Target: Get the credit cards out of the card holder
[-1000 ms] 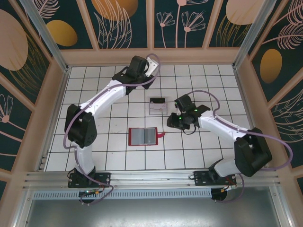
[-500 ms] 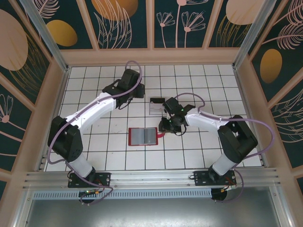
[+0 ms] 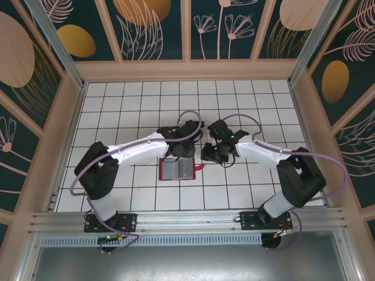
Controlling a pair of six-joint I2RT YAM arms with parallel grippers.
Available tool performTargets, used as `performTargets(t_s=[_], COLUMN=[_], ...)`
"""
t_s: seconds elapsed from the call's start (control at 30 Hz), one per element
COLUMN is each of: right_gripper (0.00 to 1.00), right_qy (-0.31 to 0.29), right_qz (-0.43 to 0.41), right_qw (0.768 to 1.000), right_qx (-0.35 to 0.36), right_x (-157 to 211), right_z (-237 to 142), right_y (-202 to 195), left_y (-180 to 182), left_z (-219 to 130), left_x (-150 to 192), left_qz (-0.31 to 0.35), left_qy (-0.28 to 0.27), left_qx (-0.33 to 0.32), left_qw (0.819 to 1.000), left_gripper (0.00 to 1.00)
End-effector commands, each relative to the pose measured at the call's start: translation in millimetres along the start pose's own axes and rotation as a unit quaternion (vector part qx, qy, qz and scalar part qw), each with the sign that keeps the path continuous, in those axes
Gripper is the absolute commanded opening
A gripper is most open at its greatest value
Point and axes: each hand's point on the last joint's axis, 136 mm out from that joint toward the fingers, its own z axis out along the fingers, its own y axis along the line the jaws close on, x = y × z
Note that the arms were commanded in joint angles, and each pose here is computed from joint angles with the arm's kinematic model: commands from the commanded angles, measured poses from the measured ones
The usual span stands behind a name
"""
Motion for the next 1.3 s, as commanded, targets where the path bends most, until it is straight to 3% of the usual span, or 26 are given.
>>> performTargets(t_s=[0.0,0.23,0.73,1.0,1.17,1.27], right_gripper=[0.34,0.34,0.34,0.33,0.33,0.33], right_qy=[-0.049,-0.074,-0.071,-0.072,-0.072,-0.072], right_qz=[0.027,0.043,0.045,0.046,0.046,0.045], right_qw=[0.998,0.996,0.996,0.996,0.996,0.996], right_qx=[0.001,0.001,-0.004,-0.005,-0.008,-0.010], right_x=[-16.3,-26.5,-20.6,-21.0,-22.0,-22.4], right_z=[-19.7,-38.5,-37.4,-38.0,-39.6,-41.1], right_y=[-13.9,-34.2,-41.0,-41.0,-39.0,-36.6], left_y=[4.8,-4.6,11.9,17.6,15.6,13.3], left_z=[8.1,26.7,55.1,59.0,47.3,35.4], left_x=[25.7,49.8,69.4,75.2,64.9,54.7], left_qz=[-0.032,-0.027,-0.021,-0.019,-0.019,-0.019], left_qy=[0.032,0.064,0.094,0.099,0.080,0.061], left_qx=[-0.025,-0.029,-0.070,-0.080,-0.075,-0.071], left_qw=[0.999,0.997,0.993,0.992,0.994,0.995], left_gripper=[0.33,0.35,0.36,0.24,0.11,0.10])
